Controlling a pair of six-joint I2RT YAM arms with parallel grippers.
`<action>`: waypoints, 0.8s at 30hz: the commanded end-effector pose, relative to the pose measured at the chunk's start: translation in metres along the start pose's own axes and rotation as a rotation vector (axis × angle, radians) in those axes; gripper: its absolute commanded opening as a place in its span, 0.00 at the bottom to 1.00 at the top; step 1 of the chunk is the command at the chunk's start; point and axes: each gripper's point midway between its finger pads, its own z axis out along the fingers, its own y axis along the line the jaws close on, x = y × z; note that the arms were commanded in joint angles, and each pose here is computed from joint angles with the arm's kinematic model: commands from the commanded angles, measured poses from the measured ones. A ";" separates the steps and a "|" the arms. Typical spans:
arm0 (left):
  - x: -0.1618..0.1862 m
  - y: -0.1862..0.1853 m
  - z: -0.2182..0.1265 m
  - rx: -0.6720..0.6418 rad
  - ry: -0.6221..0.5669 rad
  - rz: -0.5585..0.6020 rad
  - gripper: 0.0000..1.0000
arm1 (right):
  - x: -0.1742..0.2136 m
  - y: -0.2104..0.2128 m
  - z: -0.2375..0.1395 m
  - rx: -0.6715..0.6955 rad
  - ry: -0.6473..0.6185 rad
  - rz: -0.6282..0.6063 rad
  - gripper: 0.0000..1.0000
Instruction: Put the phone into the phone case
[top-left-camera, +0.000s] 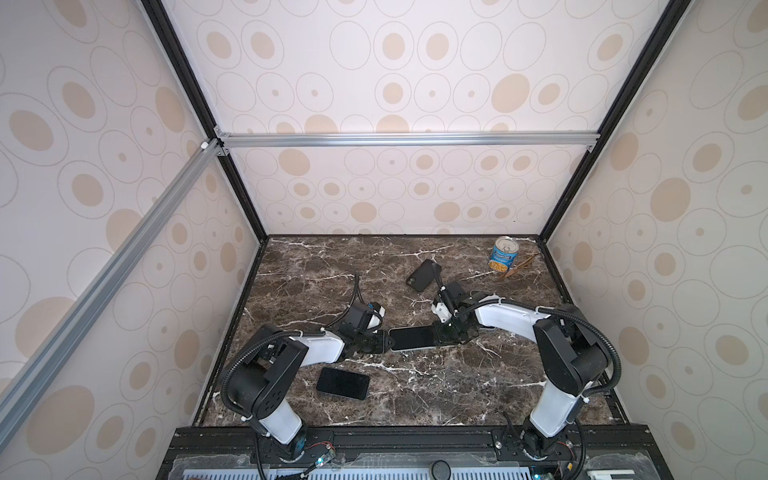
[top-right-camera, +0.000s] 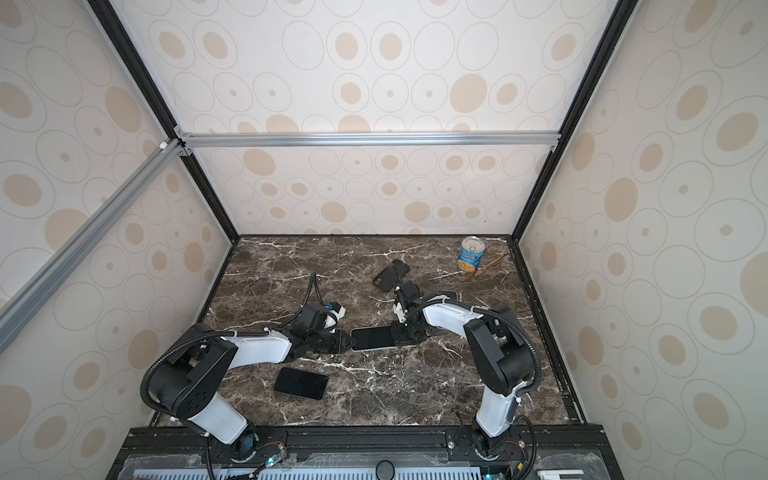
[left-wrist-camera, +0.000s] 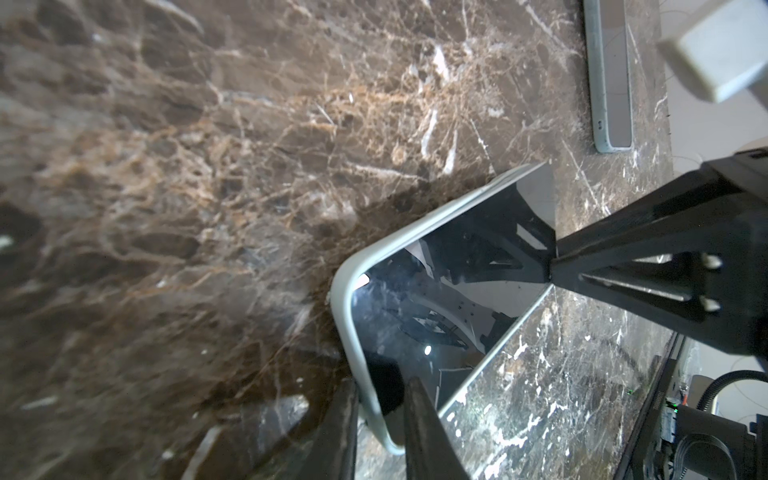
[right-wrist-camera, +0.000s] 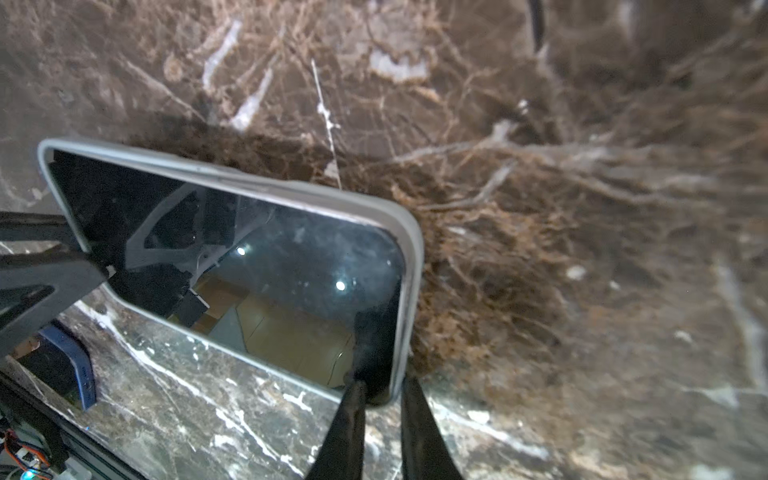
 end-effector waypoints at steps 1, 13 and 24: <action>0.013 0.009 0.006 -0.032 0.051 -0.022 0.22 | 0.044 -0.042 0.031 0.166 0.152 0.026 0.18; 0.014 0.010 0.006 -0.036 0.053 -0.023 0.22 | 0.050 -0.043 0.036 0.171 0.157 0.028 0.18; 0.009 0.007 0.004 -0.033 0.044 -0.015 0.21 | 0.043 -0.036 0.024 0.183 0.128 0.005 0.19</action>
